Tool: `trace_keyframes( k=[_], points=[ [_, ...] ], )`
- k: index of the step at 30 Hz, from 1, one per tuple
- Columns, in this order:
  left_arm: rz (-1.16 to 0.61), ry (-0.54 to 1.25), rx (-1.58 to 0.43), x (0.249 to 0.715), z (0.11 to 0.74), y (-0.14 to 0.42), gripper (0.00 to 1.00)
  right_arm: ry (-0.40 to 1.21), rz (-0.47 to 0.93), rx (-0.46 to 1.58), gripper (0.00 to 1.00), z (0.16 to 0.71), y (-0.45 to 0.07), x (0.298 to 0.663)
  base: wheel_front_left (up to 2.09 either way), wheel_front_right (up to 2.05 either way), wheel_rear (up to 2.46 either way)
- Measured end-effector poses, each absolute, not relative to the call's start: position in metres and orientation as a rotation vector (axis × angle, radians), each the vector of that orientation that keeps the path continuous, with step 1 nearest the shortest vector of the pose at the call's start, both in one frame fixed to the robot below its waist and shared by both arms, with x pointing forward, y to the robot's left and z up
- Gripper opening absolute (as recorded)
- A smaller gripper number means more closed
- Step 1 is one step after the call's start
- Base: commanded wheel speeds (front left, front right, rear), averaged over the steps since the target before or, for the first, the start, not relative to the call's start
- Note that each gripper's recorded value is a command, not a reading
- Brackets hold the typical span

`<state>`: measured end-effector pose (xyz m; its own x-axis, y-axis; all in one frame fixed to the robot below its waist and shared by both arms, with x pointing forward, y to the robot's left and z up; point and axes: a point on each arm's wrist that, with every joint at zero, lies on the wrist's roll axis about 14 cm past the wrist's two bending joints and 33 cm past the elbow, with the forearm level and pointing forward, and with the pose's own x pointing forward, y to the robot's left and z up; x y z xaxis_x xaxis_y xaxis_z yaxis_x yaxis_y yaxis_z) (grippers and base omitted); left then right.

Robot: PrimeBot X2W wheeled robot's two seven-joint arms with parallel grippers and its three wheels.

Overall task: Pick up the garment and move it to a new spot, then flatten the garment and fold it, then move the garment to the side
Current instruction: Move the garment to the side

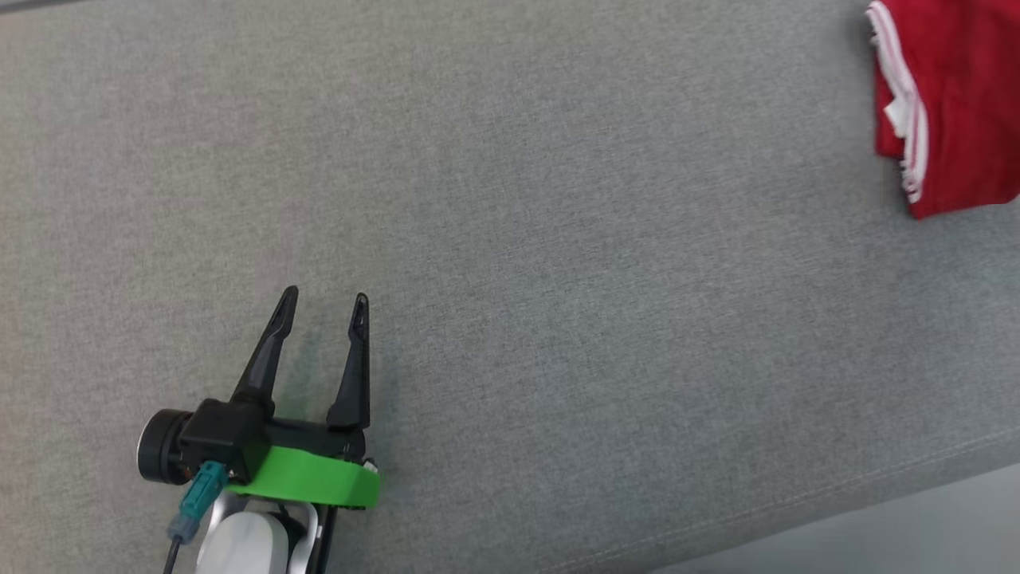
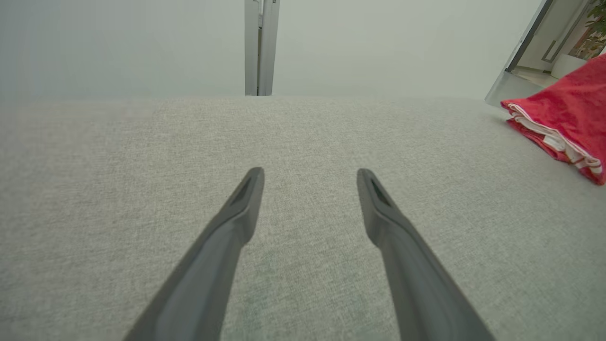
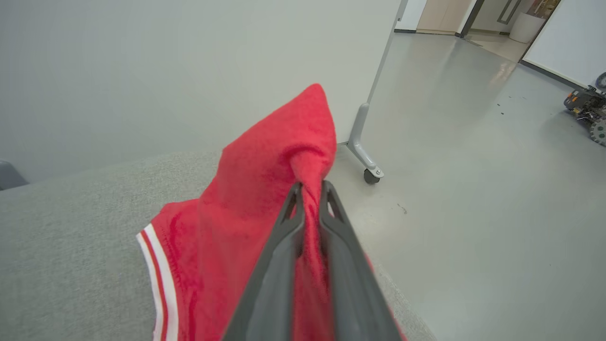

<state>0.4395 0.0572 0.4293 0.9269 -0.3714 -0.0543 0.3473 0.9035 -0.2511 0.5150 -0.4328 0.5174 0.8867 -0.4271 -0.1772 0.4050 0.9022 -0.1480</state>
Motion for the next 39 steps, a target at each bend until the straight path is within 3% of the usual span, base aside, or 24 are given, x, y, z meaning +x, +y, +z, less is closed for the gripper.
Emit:
trace_keyframes(
  k=[4, 5, 6, 15, 24, 28, 39],
  points=[
    [-0.322, 0.16, -0.23, 0.437, 0.407, 0.074, 1.0, 0.23, -0.474, -0.119, 0.0, 0.505, -0.446, 0.528, 0.0, 0.0, 0.0],
    [-0.307, 0.171, -0.227, 0.435, 0.403, 0.08, 1.0, 0.223, -0.477, -0.13, 0.22, 0.506, -0.447, 0.535, 0.0, 0.0, 0.0],
    [-0.29, 0.18, -0.223, 0.434, 0.399, 0.085, 1.0, 0.214, -0.475, -0.138, 1.0, 0.505, -0.446, 0.541, 0.0, 0.0, 0.0],
    [-0.219, 0.224, -0.209, 0.43, 0.382, 0.107, 1.0, 0.175, -0.43, -0.203, 1.0, 0.491, -0.419, 0.57, 0.0, 0.0, 0.0],
    [-0.227, 0.176, -0.22, 0.427, 0.404, 0.104, 1.0, 0.082, -0.35, -0.265, 1.0, 0.522, -0.385, 0.562, 0.0, 0.0, 0.0],
    [-0.19, 0.147, -0.233, 0.417, 0.42, 0.112, 1.0, -0.029, -0.263, -0.287, 1.0, 0.547, -0.35, 0.548, 0.0, 0.0, 0.0],
    [-0.074, 0.072, -0.234, 0.366, 0.458, 0.148, 1.0, -0.134, -0.03, -0.163, 1.0, 0.539, -0.26, 0.445, 0.0, 0.0, 0.0]
  ],
)
